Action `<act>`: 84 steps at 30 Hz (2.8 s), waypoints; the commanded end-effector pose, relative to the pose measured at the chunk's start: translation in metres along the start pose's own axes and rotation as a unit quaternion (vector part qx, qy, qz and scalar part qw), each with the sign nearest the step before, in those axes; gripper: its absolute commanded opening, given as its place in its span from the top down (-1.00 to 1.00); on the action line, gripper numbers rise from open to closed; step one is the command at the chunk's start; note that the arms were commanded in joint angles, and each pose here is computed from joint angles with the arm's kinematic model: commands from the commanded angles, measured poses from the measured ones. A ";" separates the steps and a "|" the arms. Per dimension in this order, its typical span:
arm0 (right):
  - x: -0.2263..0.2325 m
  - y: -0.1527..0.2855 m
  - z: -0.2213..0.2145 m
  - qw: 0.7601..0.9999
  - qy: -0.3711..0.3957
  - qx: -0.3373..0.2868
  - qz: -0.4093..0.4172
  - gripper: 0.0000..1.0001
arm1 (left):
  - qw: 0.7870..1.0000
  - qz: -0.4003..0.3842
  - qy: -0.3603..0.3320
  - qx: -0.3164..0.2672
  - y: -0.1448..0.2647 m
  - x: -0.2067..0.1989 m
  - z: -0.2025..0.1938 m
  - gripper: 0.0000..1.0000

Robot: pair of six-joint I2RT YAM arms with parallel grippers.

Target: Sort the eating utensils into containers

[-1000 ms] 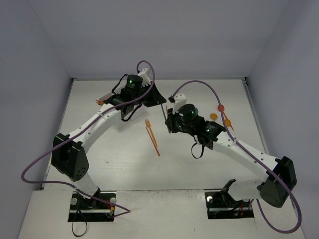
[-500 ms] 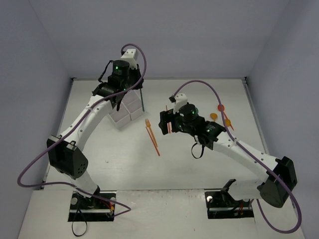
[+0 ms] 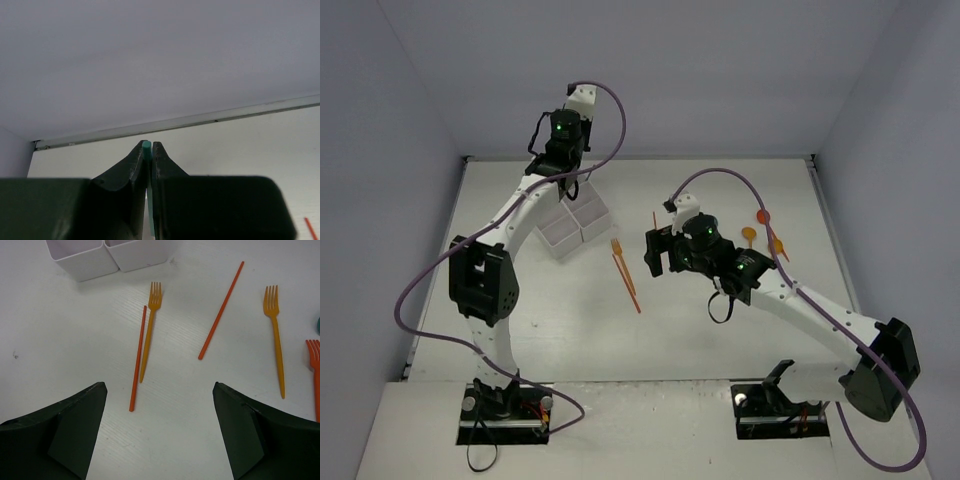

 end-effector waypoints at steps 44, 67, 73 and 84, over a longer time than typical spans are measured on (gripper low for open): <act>-0.068 -0.166 -0.077 0.963 -0.089 0.164 -0.192 0.25 | 0.956 -0.119 0.247 0.105 0.181 0.008 0.002 -0.34; -0.012 -0.027 0.031 0.997 -0.018 -0.022 -0.069 1.00 | 0.868 -0.296 0.363 0.164 0.188 -0.086 0.018 -0.43; 0.008 0.007 0.049 0.997 -0.007 -0.073 -0.017 1.00 | 0.849 -0.335 0.380 0.147 0.182 -0.116 0.035 -0.43; 0.016 0.019 0.061 0.996 -0.003 -0.092 0.014 1.00 | 0.841 -0.344 0.387 0.156 0.170 -0.137 0.031 -0.42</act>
Point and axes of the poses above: each gripper's point midway between its finger pads, its own y axis back along the fingers, its own x axis along the line the jaws close on, z = x × y, the point moved 4 cm from there along y, back along the fingers, and after that the axes turned 1 degree about y, right-handed, at the moved point
